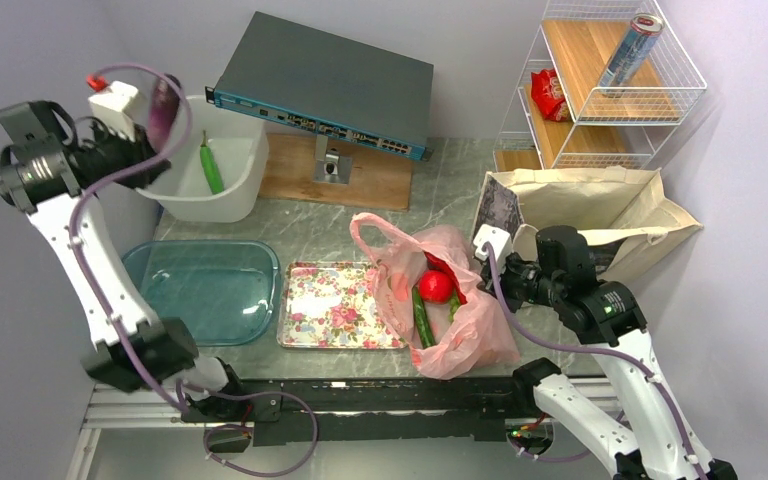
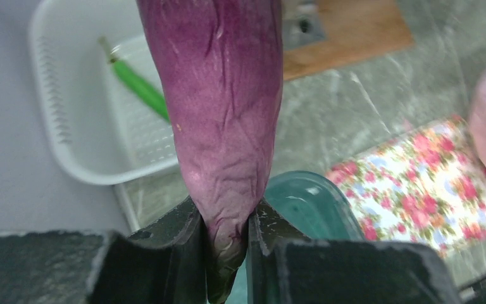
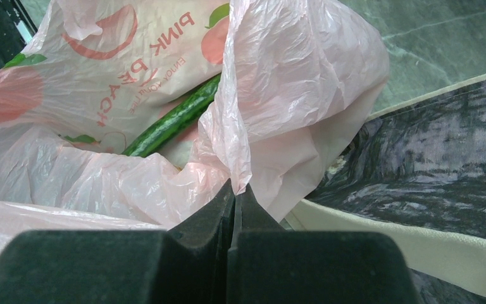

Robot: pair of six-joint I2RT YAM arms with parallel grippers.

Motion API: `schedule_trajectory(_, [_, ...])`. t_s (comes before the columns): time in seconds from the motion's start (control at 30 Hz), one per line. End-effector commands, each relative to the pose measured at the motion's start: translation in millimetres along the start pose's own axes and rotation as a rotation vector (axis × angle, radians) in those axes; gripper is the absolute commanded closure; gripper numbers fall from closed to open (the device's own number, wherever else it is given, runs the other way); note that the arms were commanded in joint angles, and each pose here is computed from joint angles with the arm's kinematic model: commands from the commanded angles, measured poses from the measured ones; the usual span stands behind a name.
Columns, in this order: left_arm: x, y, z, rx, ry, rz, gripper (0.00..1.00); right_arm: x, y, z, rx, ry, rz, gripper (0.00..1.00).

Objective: Untie the knot of the grocery bags and take out the mixed food
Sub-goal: Place the fake vegetable in the bin.

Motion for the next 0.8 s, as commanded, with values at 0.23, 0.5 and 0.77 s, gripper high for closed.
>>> schedule_trajectory(0.23, [110.6, 173.8, -40.8, -0.24, 0.12, 0.2, 0.96, -3.6, -10.9, 18.9, 0.022, 0.0, -0.024, 1.0])
schedule_trajectory(0.5, [190.4, 195.0, -79.1, -0.205, 0.197, 0.224, 0.81, -4.6, -17.8, 20.3, 0.031, 0.04, -0.042, 1.0])
schedule_trajectory(0.77, [166.2, 202.7, -51.4, -0.143, 0.118, 0.31, 0.01, -3.9, -20.6, 20.2, 0.047, 0.037, -0.065, 1.0])
Point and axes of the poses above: each gripper's point midway between its finger pads, its own x axis out along the fingers, its own y axis along the line the jaws close on, z = x × y, the point moved 2 cm from there along -x, back along the fingers, and after that the axes turned 2 degrees about x, right-handed, at the moved point
